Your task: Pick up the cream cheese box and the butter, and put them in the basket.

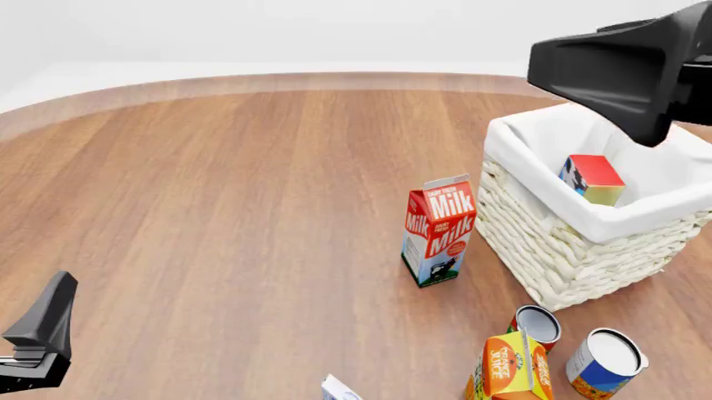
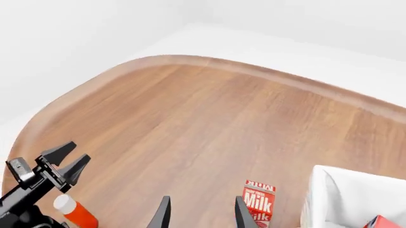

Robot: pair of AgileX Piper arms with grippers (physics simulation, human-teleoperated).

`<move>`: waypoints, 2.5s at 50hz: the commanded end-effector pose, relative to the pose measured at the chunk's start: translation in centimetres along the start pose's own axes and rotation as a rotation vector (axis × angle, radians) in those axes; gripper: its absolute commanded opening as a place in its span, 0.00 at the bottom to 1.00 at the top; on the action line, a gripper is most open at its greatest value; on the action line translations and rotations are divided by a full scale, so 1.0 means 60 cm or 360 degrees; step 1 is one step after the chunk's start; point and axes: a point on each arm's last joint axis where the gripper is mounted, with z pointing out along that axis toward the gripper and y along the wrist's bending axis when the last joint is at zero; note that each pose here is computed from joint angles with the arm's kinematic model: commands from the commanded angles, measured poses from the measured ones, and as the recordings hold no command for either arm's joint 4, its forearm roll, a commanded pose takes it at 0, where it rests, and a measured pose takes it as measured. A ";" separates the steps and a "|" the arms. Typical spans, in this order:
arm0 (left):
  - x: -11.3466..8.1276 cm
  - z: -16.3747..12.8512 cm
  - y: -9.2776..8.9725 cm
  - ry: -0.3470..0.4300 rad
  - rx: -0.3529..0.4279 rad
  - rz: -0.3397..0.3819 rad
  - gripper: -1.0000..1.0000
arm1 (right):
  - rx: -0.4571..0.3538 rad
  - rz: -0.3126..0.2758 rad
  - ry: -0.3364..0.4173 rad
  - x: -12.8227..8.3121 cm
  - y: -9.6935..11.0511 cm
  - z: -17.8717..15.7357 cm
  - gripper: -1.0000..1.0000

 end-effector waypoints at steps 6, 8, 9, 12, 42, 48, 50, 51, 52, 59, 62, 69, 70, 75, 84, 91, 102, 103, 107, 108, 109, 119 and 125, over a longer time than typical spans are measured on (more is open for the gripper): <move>0.000 0.000 0.000 0.0000 0.0000 0.0000 1.00 | -0.0224 -0.0128 0.0094 0.016 0.039 0.041 1.00; 0.000 0.000 0.000 0.0000 0.0000 0.0000 1.00 | -0.0254 -0.0142 0.0116 0.021 0.046 0.051 1.00; 0.000 0.000 0.000 0.0000 0.0000 0.0000 1.00 | -0.0260 -0.0147 0.0121 0.023 0.047 0.054 1.00; 0.000 0.000 0.000 0.0000 0.0000 0.0000 1.00 | -0.0301 -0.0172 0.0142 0.026 0.057 0.066 1.00; 0.000 0.000 0.000 0.0000 0.0000 0.0000 1.00 | -0.0551 -0.0260 0.0354 0.099 0.138 0.159 1.00; 0.000 0.000 0.000 0.0000 0.0000 0.0000 1.00 | -0.0565 -0.0258 0.0391 0.113 0.145 0.167 1.00; 0.000 0.000 0.000 0.0000 0.0000 0.0000 1.00 | -0.0563 -0.0253 0.0401 0.117 0.145 0.169 1.00; 0.000 0.000 0.000 0.0000 0.0000 0.0000 1.00 | -0.0565 -0.0253 0.0409 0.119 0.146 0.170 1.00; 0.000 0.000 0.000 0.0000 0.0000 0.0000 1.00 | -0.0565 -0.0254 0.0413 0.121 0.146 0.171 1.00; 0.000 0.000 0.000 0.0000 0.0000 0.0000 1.00 | -0.0557 -0.0247 0.0443 0.132 0.145 0.175 1.00; 0.000 0.000 0.000 0.0000 0.0000 0.0000 1.00 | -0.0558 -0.0246 0.0454 0.136 0.146 0.177 1.00; 0.000 0.000 0.000 0.0000 0.0000 0.0000 1.00 | -0.0549 -0.0246 0.0484 0.145 0.145 0.181 1.00; 0.000 0.000 0.000 0.0000 0.0000 0.0000 1.00 | -0.0551 -0.0248 0.0488 0.146 0.146 0.182 1.00; 0.000 0.000 0.000 0.0000 0.0000 0.0000 1.00 | -0.0562 -0.0277 0.0529 0.153 0.153 0.190 1.00; 0.000 0.000 0.000 0.0000 0.0000 0.0000 1.00 | -0.0552 -0.0356 0.0634 0.172 0.154 0.204 1.00; 0.000 0.000 0.000 0.0000 0.0000 0.0000 1.00 | -0.0561 -0.0410 0.0688 0.182 0.159 0.213 1.00; 0.000 0.000 0.000 0.0000 0.0000 0.0000 1.00 | -0.0572 -0.0479 0.0754 0.185 0.165 0.223 1.00; 0.000 0.000 0.000 0.0000 0.0000 0.0000 1.00 | -0.0565 -0.0484 0.0762 0.185 0.162 0.222 1.00; 0.000 0.000 0.000 0.0000 0.0000 0.0000 1.00 | -0.0560 -0.0508 0.0773 0.181 0.159 0.222 1.00; 0.000 0.000 0.000 0.0000 0.0000 0.0000 1.00 | -0.0561 -0.0507 0.0777 0.181 0.161 0.223 1.00; 0.000 0.000 0.000 0.0000 0.0000 0.0000 1.00 | -0.0562 -0.0508 0.0781 0.180 0.162 0.225 1.00; 0.000 0.000 0.000 0.0000 0.0000 0.0000 1.00 | -0.0599 -0.0566 0.0797 0.171 0.183 0.244 1.00; 0.000 0.000 0.000 0.0000 0.0000 0.0000 1.00 | -0.0611 -0.0572 0.0826 0.188 0.192 0.258 1.00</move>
